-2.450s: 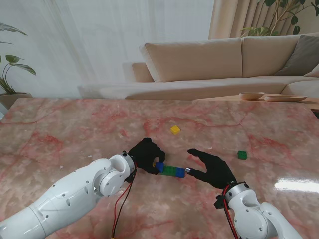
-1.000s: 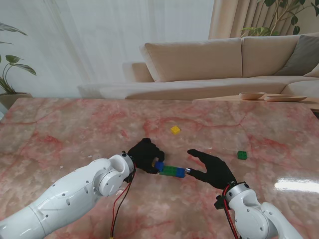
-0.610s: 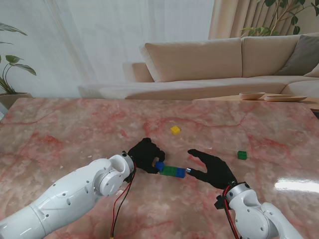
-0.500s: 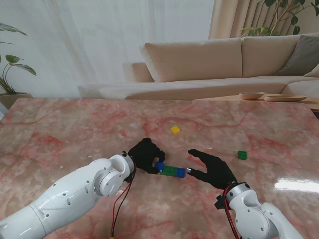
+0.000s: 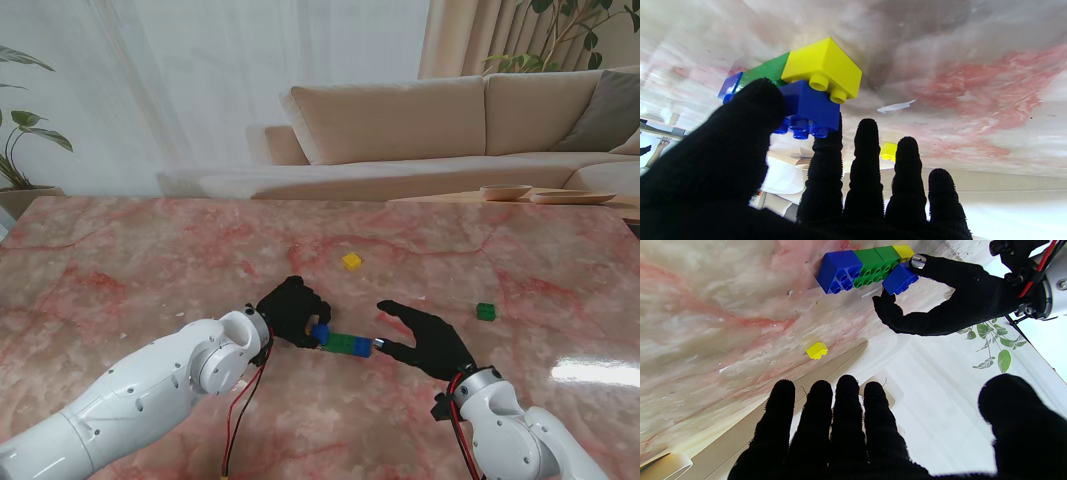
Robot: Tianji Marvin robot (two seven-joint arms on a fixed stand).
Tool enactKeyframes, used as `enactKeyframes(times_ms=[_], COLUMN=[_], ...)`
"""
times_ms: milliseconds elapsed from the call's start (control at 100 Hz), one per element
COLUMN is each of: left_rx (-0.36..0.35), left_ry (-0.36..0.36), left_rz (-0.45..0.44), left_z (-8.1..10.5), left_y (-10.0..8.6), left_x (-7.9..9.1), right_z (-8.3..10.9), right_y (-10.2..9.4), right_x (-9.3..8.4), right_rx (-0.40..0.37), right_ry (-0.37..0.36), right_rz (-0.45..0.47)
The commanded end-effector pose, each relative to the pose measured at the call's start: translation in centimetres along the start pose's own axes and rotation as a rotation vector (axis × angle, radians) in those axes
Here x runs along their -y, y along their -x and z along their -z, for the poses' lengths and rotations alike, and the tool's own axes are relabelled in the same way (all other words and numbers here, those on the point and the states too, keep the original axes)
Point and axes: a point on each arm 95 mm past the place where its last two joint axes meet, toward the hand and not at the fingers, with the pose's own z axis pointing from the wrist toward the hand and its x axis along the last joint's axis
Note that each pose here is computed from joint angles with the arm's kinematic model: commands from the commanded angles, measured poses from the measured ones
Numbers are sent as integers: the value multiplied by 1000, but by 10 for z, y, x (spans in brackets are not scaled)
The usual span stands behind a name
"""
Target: Build a two-level staggered structure with toy bricks
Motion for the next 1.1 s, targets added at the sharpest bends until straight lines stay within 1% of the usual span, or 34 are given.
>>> enactKeyframes(times_ms=[0,180,630,800,930,1090], left_rx=[-3,-5,-20,-22,-22,-6], left_ry=[-8,-14,9,1,-22,-83], left_rz=[6,6,-3,11,54,151], left_z=[-1,-2,0,0,1,8], left_y=[-2,-2,-2,-1,0,-3], left_x=[-2,-1,-3,-2,-1,8], right_z=[3,3,3,3,3,3], right_y=[2,2,2,2,2,2], right_x=[5,5,5,5,5,5], right_rx=[7,9,11,9,10,11], right_ry=[-22,-22,-22,-20,-20,-17], right_rz=[-8,-8,-8,-8,-7,-5])
